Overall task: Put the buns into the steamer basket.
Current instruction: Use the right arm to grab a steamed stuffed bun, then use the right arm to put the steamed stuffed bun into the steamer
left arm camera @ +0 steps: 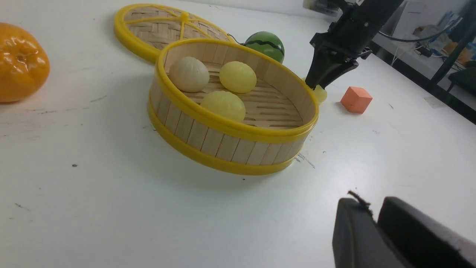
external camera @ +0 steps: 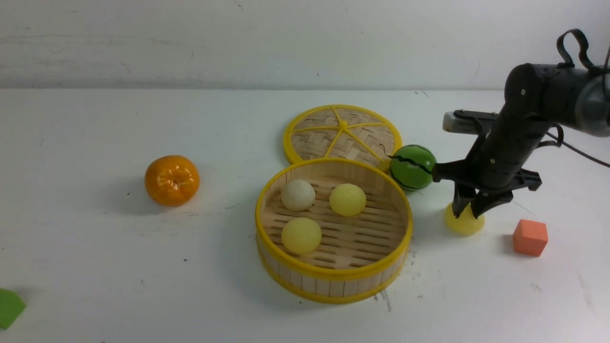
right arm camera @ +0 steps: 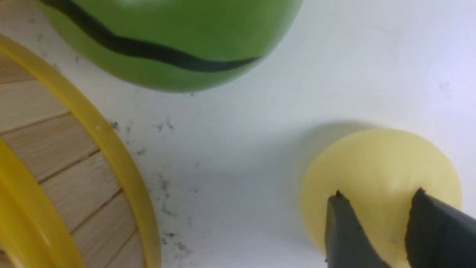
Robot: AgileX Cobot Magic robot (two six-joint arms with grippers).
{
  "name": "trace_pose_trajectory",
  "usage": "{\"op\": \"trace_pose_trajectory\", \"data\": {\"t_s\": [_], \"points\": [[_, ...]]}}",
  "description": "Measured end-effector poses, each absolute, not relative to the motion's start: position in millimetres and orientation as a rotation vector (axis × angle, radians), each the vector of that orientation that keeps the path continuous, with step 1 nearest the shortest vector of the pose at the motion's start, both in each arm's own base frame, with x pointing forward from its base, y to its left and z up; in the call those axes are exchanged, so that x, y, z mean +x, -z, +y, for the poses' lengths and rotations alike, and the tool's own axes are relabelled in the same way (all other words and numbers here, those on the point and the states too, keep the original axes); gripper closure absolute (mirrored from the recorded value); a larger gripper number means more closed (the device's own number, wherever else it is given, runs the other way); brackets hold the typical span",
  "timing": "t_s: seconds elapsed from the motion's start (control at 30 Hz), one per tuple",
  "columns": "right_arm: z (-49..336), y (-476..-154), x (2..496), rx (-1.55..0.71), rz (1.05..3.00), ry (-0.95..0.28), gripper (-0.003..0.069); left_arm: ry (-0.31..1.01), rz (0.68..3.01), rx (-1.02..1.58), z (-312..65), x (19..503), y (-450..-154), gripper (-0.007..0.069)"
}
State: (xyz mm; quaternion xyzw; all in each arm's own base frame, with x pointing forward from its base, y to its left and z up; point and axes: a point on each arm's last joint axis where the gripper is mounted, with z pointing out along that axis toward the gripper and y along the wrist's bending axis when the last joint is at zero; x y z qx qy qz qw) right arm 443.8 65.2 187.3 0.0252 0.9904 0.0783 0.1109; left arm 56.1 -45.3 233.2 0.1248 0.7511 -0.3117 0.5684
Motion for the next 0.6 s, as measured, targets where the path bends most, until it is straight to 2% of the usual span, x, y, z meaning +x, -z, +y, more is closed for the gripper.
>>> {"op": "trace_pose_trajectory", "data": {"t_s": [0.13,0.17,0.33,0.53,0.6], "points": [[65.1,-187.4,444.4,0.069,2.902,-0.228,0.0489,0.731,1.764,0.294,-45.3,56.1,-233.2,0.0530],[65.0,-187.5,444.9,0.052,2.896,-0.224,0.0533,0.731,1.764,0.294,-45.3,56.1,-233.2,0.0526],[64.9,-188.8,445.2,-0.034,2.885,-0.212,0.0653,0.731,1.764,0.294,-45.3,56.1,-233.2,0.0523],[68.2,-214.1,435.4,-0.104,2.871,-0.210,0.0659,0.731,1.764,0.294,-45.3,56.1,-233.2,0.0515],[79.2,-235.6,424.9,-0.160,2.854,-0.223,0.0659,0.731,1.764,0.294,-45.3,56.1,-233.2,0.0513]]}}
